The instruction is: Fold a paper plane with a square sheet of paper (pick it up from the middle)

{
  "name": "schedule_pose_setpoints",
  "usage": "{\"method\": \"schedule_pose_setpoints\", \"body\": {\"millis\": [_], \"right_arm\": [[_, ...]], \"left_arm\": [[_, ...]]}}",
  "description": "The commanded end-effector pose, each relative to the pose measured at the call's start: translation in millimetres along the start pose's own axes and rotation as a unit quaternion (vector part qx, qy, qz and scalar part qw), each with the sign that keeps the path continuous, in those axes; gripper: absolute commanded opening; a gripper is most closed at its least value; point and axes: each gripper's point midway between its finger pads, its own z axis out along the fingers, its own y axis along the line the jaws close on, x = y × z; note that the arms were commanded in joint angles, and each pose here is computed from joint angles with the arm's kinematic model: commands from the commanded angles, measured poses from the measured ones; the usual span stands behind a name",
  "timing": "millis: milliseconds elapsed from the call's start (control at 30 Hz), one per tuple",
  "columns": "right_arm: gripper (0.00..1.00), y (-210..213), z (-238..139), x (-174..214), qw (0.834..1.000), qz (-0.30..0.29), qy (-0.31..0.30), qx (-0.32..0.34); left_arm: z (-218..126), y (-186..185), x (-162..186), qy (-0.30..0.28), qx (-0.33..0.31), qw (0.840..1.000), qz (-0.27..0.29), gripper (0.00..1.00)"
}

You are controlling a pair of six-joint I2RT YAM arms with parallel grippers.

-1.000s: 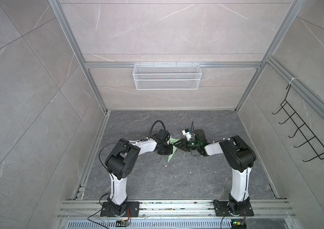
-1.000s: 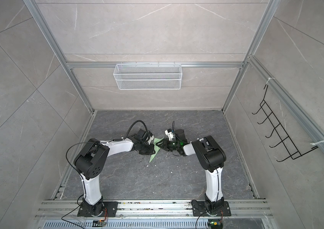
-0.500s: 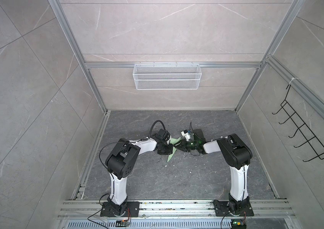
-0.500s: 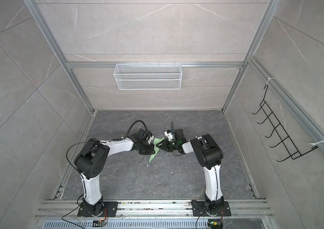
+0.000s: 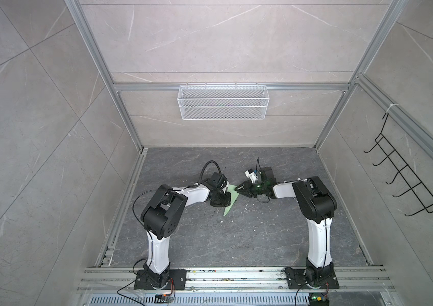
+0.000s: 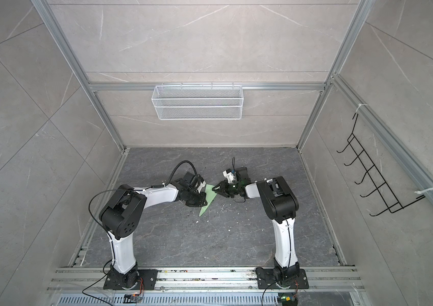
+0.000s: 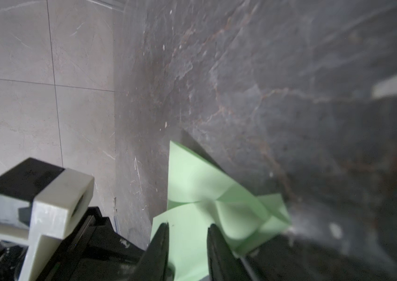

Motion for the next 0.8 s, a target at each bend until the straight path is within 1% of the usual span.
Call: {"method": "schedule_pose_setpoints", "body": {"millis": [0, 133, 267, 367, 467, 533, 600, 767], "right_arm": [[0.31, -54, -3, -5, 0.996, 0.044, -0.009, 0.077], [0.30, -66, -10, -24, 0.995, 0.056, -0.026, 0.082], [0.30, -66, -18, -41, 0.995, 0.053, -0.042, 0.078], [0.30, -51, -31, -54, 0.995, 0.031, -0.064, 0.067], [0.30, -25, -48, -61, 0.995, -0.005, -0.085, 0.059], [0.30, -7, -58, -55, 0.994, -0.021, -0.094, 0.049], [0.30, 2, -59, -40, 0.995, -0.028, -0.089, 0.044], [0.28, 24, -35, 15, 0.998, -0.042, -0.031, 0.024]], "left_arm": [[18, 33, 38, 0.064, -0.053, 0.996, -0.012, 0.09], [19, 32, 38, 0.064, -0.053, 0.996, -0.011, 0.09], [19, 33, 37, 0.064, -0.053, 0.996, -0.011, 0.09], [19, 32, 37, 0.065, -0.053, 0.996, -0.011, 0.09], [19, 32, 36, 0.064, -0.053, 0.996, -0.010, 0.09], [19, 32, 35, 0.063, -0.053, 0.997, -0.008, 0.09], [19, 31, 34, 0.061, -0.051, 0.997, -0.006, 0.09], [17, 27, 29, 0.053, -0.046, 0.998, 0.002, 0.09]]}}
